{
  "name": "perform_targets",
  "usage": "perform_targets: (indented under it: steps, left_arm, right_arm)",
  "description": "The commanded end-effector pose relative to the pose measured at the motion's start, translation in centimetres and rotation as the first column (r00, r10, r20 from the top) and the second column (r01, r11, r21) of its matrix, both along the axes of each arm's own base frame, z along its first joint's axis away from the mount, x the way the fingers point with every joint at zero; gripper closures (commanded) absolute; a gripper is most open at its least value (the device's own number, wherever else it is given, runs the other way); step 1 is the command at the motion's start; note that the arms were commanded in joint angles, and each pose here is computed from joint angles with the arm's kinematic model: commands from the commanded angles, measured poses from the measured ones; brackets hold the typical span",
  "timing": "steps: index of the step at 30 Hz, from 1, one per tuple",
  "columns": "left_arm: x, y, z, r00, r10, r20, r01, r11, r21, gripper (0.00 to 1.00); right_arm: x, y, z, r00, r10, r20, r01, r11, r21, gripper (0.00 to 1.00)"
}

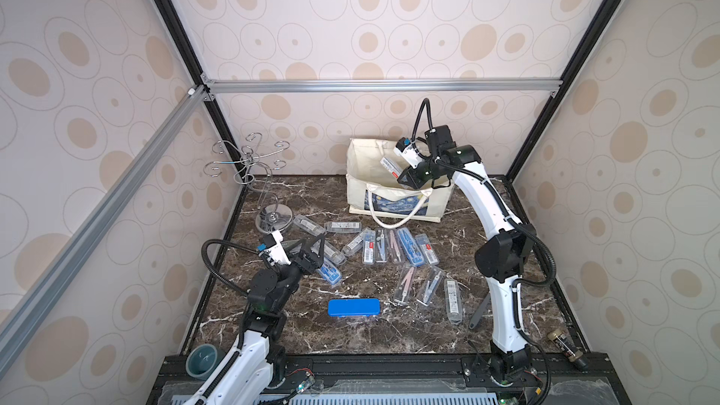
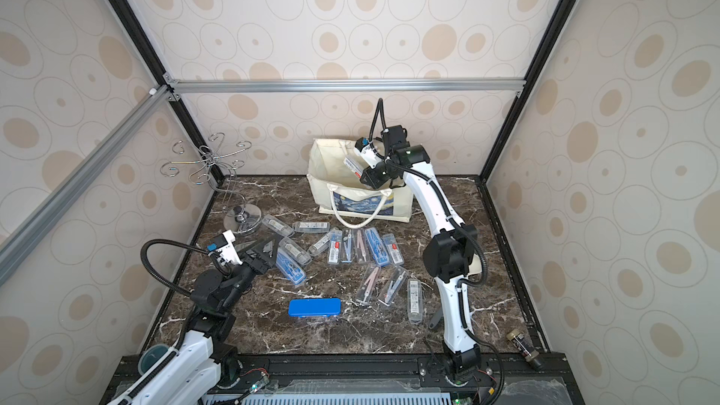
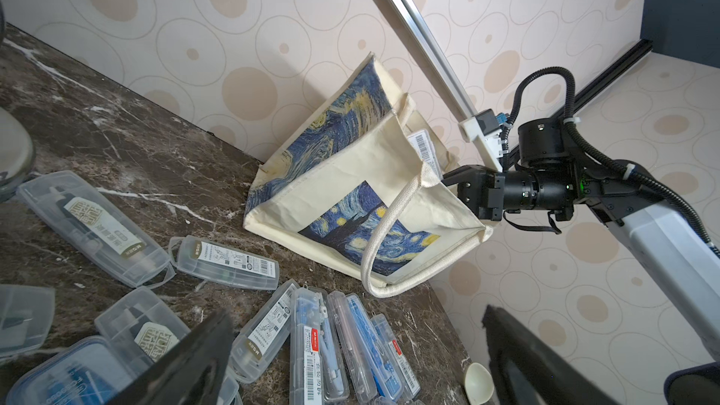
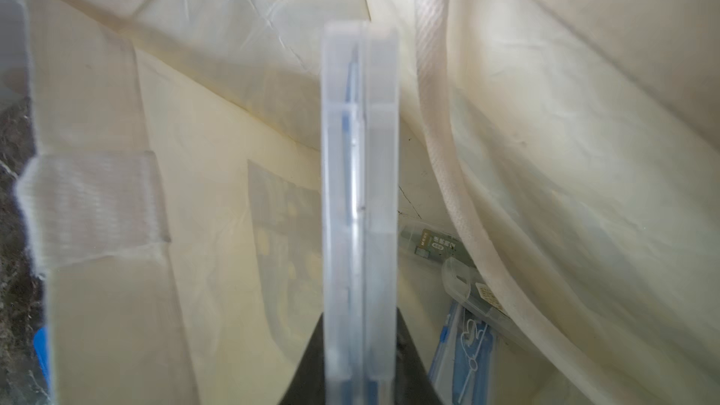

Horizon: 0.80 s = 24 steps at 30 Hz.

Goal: Put the compass set into the canvas bag
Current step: Place the compass set in the canvas bag.

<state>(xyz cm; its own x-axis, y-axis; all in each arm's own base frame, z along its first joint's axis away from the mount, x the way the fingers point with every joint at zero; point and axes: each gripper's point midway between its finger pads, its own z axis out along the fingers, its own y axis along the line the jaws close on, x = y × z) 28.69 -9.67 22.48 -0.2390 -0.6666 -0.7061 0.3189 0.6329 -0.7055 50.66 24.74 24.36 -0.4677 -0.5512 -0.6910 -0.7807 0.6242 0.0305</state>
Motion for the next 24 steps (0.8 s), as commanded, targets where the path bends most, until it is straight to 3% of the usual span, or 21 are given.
perform_targets:
  steps: [1, 14, 24]
  left_arm:
    - [-0.3, 0.3, 1.3, 0.999, 0.013, 0.042, -0.012, 0.999, -0.033, 0.00]
    - [-0.5, 0.7, 0.4, 0.999, 0.037, 0.018, -0.037, 0.999, -0.015, 0.00]
    - [-0.5, 0.7, 0.2, 0.999, 0.038, 0.014, -0.037, 0.999, -0.020, 0.00]
  right_arm:
    - [0.0, -1.3, -1.8, 0.999, 0.033, -0.007, -0.033, 0.994, -0.103, 0.91]
    - [2.9, -4.1, -7.4, 0.995, -0.095, -0.009, 0.089, 0.954, -0.285, 0.89]
    - [4.4, -4.2, -5.9, 0.984, -0.172, 0.051, 0.179, 0.954, -0.242, 0.82]
